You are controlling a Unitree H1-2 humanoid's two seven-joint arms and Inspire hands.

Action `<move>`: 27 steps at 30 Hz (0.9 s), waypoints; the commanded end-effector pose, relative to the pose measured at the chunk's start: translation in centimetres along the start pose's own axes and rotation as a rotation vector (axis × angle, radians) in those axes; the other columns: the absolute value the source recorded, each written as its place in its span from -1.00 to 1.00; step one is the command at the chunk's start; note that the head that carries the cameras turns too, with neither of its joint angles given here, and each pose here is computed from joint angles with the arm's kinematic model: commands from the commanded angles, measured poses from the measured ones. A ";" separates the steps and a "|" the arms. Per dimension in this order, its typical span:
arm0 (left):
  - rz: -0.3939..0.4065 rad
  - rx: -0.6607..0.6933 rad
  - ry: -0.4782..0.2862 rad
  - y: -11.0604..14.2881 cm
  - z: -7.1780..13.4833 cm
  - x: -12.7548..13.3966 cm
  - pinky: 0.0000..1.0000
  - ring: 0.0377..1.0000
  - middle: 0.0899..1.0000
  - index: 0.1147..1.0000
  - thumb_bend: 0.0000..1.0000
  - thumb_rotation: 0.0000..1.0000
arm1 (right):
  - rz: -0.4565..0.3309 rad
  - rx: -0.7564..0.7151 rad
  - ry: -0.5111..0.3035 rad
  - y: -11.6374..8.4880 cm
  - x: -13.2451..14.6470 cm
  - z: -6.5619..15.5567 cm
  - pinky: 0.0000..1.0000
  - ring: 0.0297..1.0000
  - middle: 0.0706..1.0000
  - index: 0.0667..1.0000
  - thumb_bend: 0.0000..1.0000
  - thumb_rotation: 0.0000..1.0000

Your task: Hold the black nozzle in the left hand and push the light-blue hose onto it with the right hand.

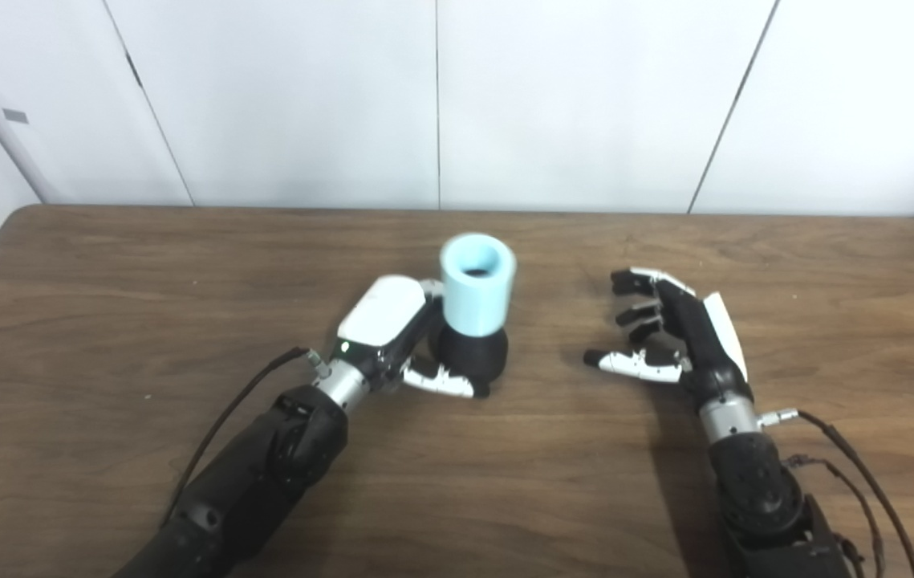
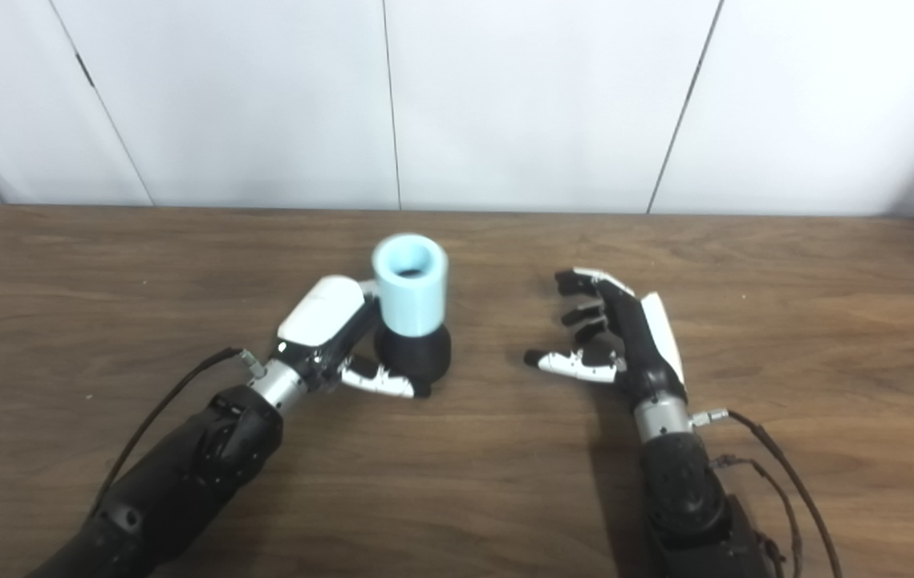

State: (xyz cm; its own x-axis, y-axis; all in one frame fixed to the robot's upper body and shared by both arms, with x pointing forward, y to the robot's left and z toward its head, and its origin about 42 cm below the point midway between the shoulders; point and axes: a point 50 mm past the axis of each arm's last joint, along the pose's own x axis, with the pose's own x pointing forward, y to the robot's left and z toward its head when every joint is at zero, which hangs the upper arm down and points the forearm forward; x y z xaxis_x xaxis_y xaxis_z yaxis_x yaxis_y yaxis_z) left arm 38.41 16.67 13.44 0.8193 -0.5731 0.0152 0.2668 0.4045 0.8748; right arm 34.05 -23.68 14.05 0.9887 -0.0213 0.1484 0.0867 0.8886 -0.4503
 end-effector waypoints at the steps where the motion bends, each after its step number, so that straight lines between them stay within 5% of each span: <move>1: -0.169 -0.081 0.235 -1.1 -3.4 -3.8 0.84 1.00 1.00 1.00 1.00 -0.30 | -0.058 0.014 -0.178 -1.0 1.1 2.8 -0.12 0.12 0.39 0.38 0.41 -0.94; 7: -0.076 -0.116 0.313 1.4 -4.3 -5.8 0.88 1.00 1.00 1.00 0.98 -0.43 | -0.058 0.046 -0.186 -0.9 0.9 3.0 -0.18 0.09 0.40 0.40 0.42 -0.89; 17: -0.020 -0.173 0.335 1.3 -4.7 -6.2 0.77 1.00 0.98 0.98 0.86 -0.57 | -0.080 0.039 -0.195 -1.4 0.8 3.0 -0.13 0.06 0.36 0.38 0.43 -0.90; 21: 0.203 -0.521 0.318 2.4 -4.2 -6.8 0.68 0.88 0.90 0.92 0.58 -0.44 | -0.094 0.073 -0.190 -1.4 0.8 3.0 -0.19 0.05 0.35 0.38 0.42 -0.87; 24: 0.476 -1.008 0.269 3.1 -3.7 -7.3 0.27 0.44 0.55 0.55 0.36 -0.65 | -0.096 0.113 -0.190 -1.5 0.8 3.1 -0.20 0.05 0.34 0.38 0.40 -0.78; 27: 0.584 -1.318 0.199 3.4 -3.3 -7.8 -0.15 0.08 0.22 0.27 0.30 -0.83 | -0.094 0.151 -0.187 -1.5 0.7 3.2 -0.23 0.02 0.34 0.39 0.34 -0.78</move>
State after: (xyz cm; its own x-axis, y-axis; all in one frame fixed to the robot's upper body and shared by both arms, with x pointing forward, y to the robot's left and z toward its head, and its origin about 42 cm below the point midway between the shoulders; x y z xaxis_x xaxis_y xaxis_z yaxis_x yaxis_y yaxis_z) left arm 35.10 24.88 13.92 0.9989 -0.0308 0.0355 0.0329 0.9977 -0.0590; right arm 33.56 -23.84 14.78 0.9719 -0.0453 0.2312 0.1275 0.9263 -0.3546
